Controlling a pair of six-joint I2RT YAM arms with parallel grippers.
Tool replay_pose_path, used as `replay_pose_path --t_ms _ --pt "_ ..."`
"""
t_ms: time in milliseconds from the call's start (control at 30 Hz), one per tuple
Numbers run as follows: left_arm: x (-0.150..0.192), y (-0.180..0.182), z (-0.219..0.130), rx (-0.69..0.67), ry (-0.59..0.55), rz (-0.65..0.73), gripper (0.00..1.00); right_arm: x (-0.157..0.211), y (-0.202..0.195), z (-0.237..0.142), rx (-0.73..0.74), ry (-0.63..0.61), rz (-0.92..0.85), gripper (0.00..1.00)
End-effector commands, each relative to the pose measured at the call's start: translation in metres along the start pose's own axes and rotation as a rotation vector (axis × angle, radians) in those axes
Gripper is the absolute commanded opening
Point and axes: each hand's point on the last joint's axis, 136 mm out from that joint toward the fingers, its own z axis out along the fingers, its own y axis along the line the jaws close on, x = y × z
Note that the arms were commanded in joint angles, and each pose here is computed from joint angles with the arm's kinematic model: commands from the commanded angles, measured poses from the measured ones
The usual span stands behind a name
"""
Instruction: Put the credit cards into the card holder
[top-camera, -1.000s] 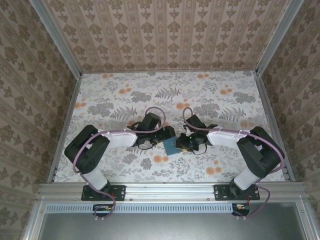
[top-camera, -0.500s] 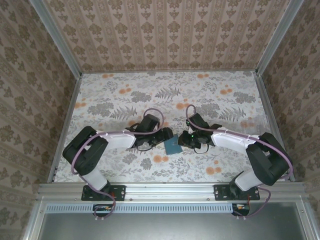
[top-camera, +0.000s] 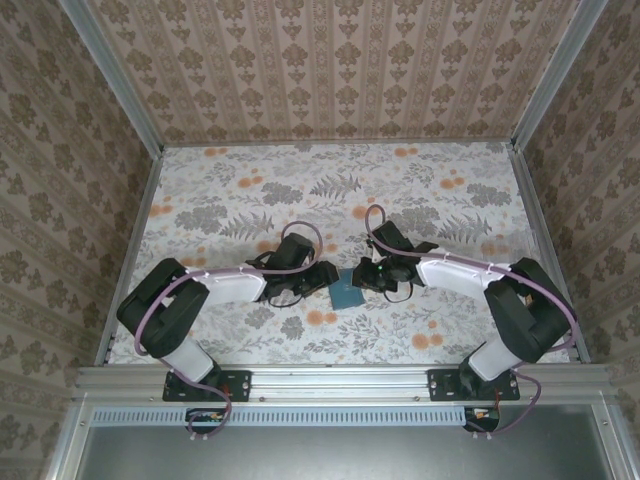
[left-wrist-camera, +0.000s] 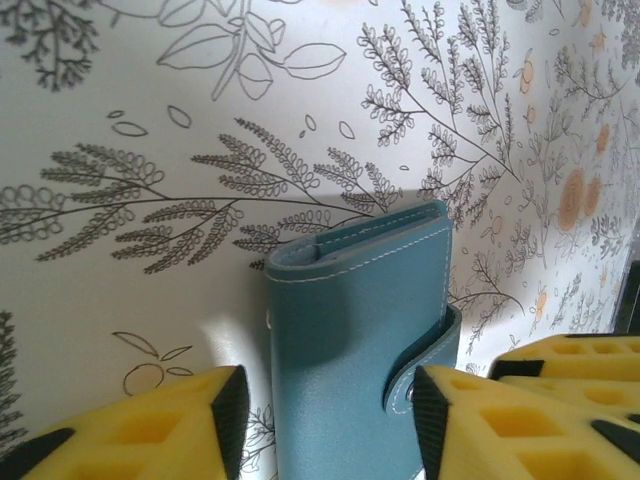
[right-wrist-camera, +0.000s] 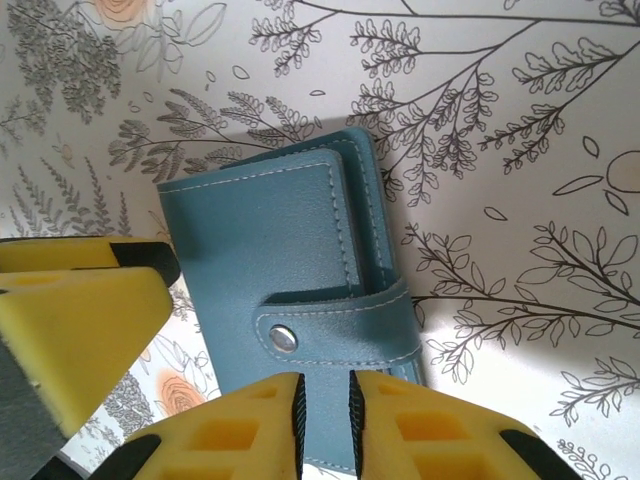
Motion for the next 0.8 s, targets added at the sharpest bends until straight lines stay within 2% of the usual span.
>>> replay_pose_path --t_ms 0,300,767 --pt "0.002 0.0 0.008 0.021 0.018 -0.02 0.45 0.005 -0.002 0.004 0.014 0.043 -0.008 0.23" --pt "0.004 0.0 0.013 0.048 0.024 -0.027 0.39 0.016 -0.018 0.014 0.051 0.074 0.01 0.21" --pt "0.0 -0.018 0.009 0.129 0.007 0.021 0.17 0.012 -0.022 0.013 0.083 0.057 0.015 0.22"
